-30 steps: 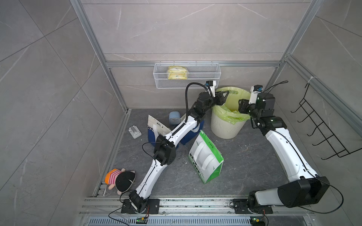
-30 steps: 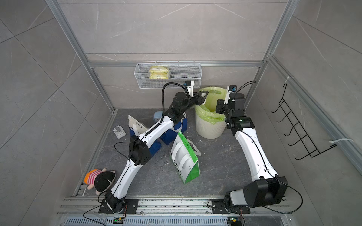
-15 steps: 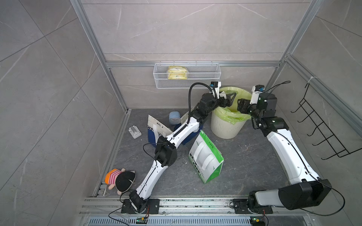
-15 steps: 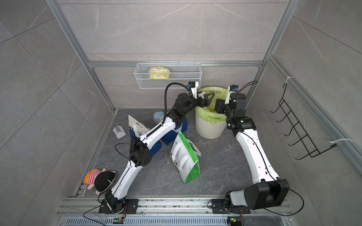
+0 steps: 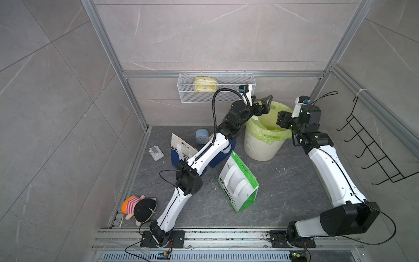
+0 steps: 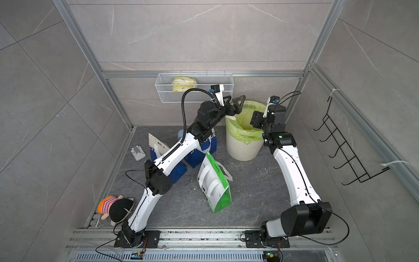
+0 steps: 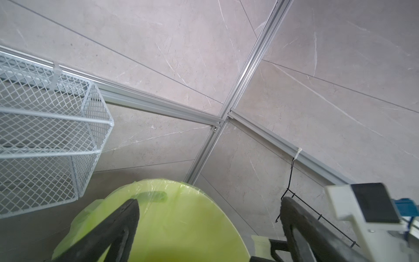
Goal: Shred takeout receipts and throw away
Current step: Adjust the takeout receipt in the trash bin.
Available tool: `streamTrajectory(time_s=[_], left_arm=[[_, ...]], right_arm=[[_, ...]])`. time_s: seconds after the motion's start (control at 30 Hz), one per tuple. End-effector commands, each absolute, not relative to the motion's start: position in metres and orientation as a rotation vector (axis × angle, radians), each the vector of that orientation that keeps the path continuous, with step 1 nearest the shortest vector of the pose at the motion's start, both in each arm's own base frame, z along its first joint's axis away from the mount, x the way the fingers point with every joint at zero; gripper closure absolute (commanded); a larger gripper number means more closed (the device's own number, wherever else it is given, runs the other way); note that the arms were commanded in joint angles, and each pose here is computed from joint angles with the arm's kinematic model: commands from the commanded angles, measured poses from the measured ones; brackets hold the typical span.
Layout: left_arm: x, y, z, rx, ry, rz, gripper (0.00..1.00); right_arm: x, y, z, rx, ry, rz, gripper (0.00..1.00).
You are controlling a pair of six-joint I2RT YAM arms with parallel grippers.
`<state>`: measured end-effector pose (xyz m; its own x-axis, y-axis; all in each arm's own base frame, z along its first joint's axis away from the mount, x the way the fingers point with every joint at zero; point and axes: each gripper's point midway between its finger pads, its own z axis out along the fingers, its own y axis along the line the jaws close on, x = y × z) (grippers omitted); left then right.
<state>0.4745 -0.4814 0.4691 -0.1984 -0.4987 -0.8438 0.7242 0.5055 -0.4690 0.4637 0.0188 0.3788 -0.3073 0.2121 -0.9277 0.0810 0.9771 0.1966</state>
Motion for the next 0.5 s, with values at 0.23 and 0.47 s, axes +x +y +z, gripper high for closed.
streamTrajectory(time_s=[0.23,0.47], left_arm=[[0.492,-0.474,0.468,0.109,1.371,-1.272,0.03],[0.467,-0.443,0.506,0.180,1.365,-1.120,0.05]], right_arm=[[0.496,0.028,0.398,0.299,1.801,0.421,0.22],[0.508,0.012,0.368,0.393,1.944,0.333,0.23]])
